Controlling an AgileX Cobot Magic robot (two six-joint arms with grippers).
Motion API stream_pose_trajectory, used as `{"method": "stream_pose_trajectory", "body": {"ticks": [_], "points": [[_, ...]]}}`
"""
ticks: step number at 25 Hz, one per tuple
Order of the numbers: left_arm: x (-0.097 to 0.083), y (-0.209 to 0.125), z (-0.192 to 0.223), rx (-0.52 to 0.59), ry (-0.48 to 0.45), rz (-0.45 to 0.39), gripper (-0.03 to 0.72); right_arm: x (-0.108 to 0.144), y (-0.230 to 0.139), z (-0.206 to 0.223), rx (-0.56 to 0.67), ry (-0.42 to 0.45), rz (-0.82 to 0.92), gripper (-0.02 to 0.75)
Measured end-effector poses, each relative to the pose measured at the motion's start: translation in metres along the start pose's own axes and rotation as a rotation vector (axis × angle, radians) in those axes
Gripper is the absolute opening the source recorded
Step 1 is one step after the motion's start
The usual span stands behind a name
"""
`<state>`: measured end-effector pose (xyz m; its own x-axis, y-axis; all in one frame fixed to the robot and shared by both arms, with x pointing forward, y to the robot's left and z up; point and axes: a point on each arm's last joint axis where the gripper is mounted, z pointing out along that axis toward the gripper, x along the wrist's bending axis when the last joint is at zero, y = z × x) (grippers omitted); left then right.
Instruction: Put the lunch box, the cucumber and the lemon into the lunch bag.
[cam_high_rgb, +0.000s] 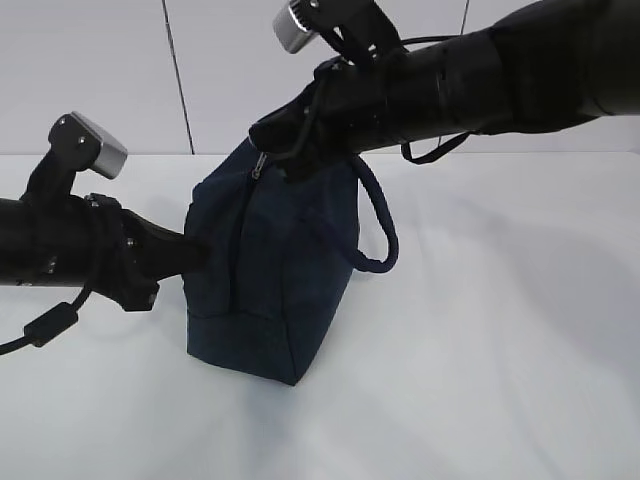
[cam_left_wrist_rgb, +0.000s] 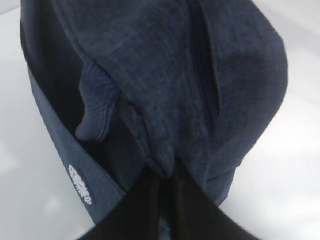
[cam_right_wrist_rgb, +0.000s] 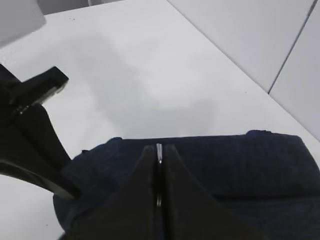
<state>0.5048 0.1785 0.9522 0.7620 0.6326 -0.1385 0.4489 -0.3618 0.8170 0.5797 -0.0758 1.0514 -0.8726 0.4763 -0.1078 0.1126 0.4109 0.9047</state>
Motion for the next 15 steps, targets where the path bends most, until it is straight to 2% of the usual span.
{"method": "stream_pose_trajectory", "body": {"ticks": [6,15], "points": [[0.0012,-0.0002,0.0000,-0.011,0.018,-0.032,-0.004,0.0060,0.0061,-0.0016,-0.027,0.089,0.034,0.008],[0.0015,-0.0001,0.0000,-0.013,0.021,-0.028,-0.004,-0.0035,0.0096,-0.0023,-0.023,0.004,0.012,0.008]]}}
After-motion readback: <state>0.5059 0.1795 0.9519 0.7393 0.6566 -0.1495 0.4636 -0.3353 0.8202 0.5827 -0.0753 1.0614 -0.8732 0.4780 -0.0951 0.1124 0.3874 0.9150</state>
